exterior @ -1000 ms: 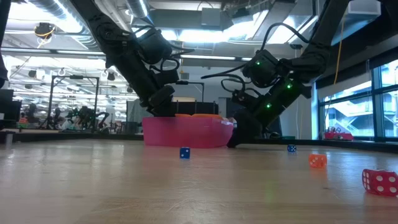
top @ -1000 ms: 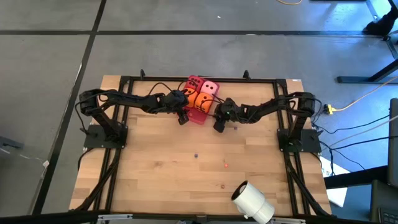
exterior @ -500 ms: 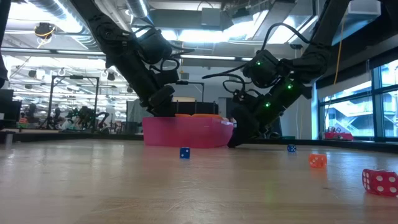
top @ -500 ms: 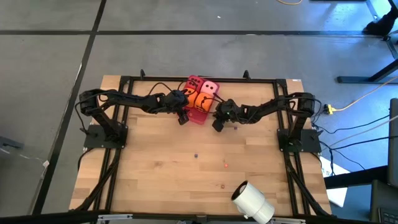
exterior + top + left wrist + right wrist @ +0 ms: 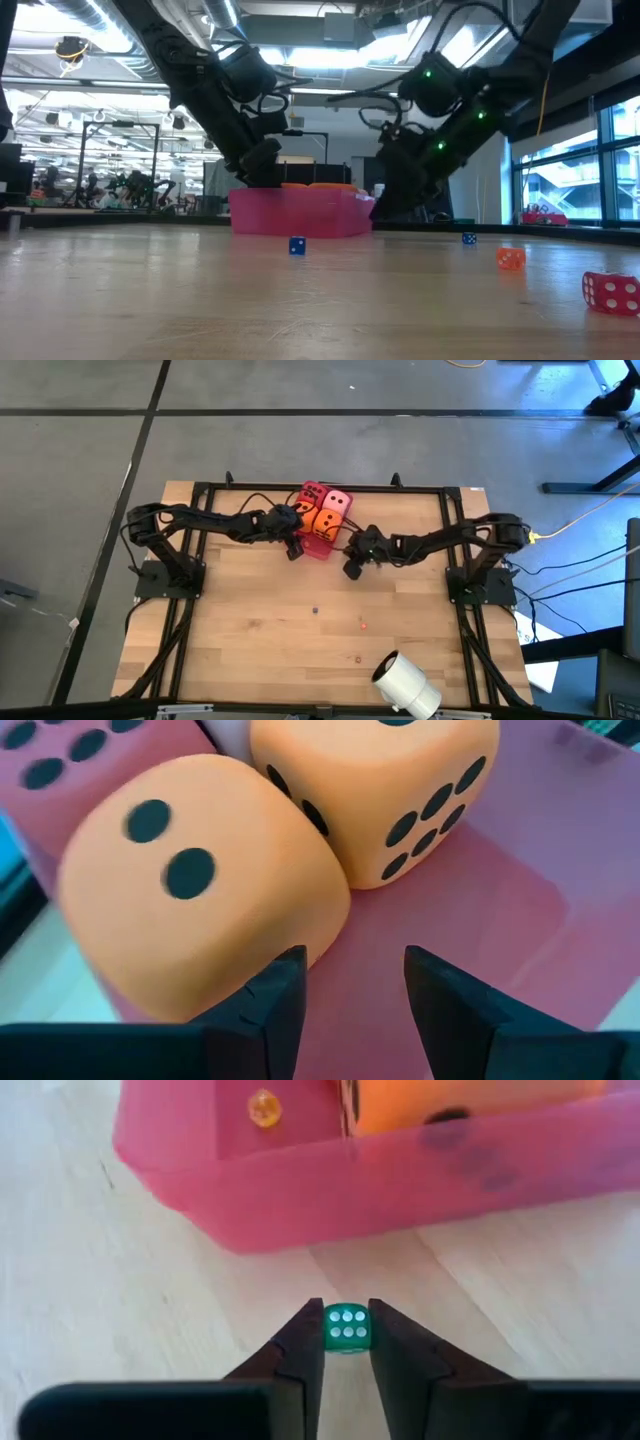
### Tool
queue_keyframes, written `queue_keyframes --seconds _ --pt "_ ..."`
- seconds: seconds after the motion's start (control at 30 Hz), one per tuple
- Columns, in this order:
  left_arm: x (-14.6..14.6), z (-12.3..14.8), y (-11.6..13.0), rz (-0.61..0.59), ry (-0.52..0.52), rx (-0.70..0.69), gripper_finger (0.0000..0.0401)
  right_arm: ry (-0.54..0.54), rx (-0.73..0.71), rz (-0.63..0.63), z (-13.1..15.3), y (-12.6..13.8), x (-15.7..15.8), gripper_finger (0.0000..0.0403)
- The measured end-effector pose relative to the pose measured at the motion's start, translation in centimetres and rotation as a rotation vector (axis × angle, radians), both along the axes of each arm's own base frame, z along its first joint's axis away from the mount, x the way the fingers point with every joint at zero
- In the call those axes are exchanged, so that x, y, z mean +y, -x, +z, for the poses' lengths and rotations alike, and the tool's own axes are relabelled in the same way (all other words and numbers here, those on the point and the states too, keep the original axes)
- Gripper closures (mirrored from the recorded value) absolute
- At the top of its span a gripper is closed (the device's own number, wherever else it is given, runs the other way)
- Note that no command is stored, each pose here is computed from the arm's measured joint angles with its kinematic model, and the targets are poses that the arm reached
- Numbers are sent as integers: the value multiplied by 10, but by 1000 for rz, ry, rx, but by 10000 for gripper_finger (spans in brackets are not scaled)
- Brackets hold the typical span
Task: Pick & Place Dice
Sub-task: Put the small green dice into the red bin
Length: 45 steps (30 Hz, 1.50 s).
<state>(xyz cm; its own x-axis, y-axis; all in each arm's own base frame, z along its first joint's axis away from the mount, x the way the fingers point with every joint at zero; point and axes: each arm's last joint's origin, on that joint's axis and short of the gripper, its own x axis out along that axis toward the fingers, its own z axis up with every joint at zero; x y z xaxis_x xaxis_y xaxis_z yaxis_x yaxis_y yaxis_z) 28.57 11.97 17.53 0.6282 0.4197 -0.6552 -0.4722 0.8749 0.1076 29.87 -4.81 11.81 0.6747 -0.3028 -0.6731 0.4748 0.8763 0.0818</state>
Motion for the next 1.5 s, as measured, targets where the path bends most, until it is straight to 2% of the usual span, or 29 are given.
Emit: queue_keyframes --seconds 0.2,0.37,0.6,0.7,0.8,0.93,1.17,1.3,1.5 --pt "-5 22 5 33 -74 -47 243 56 -92 1 23 -1 12 336" --pt "-15 48 13 21 -108 -129 251 144 -164 -72 34 -4 11 342" --pt "-26 58 20 1 -111 -125 256 188 -387 -36 54 -15 10 330" --pt "-26 58 20 4 -114 -124 256 202 -365 -35 53 -14 6 335" --pt "-26 58 20 6 -115 -125 256 170 -371 -38 47 -18 3 337" --pt "-26 58 20 6 -116 -126 257 142 -370 -11 41 -38 3 333" --pt "-26 58 20 8 -113 -128 258 188 -248 39 29 -70 2 330" --pt "-26 58 20 7 -111 -121 258 169 -116 41 26 -72 -1 318" --pt "-26 58 20 6 -111 -119 258 185 -78 54 27 -73 -1 282"
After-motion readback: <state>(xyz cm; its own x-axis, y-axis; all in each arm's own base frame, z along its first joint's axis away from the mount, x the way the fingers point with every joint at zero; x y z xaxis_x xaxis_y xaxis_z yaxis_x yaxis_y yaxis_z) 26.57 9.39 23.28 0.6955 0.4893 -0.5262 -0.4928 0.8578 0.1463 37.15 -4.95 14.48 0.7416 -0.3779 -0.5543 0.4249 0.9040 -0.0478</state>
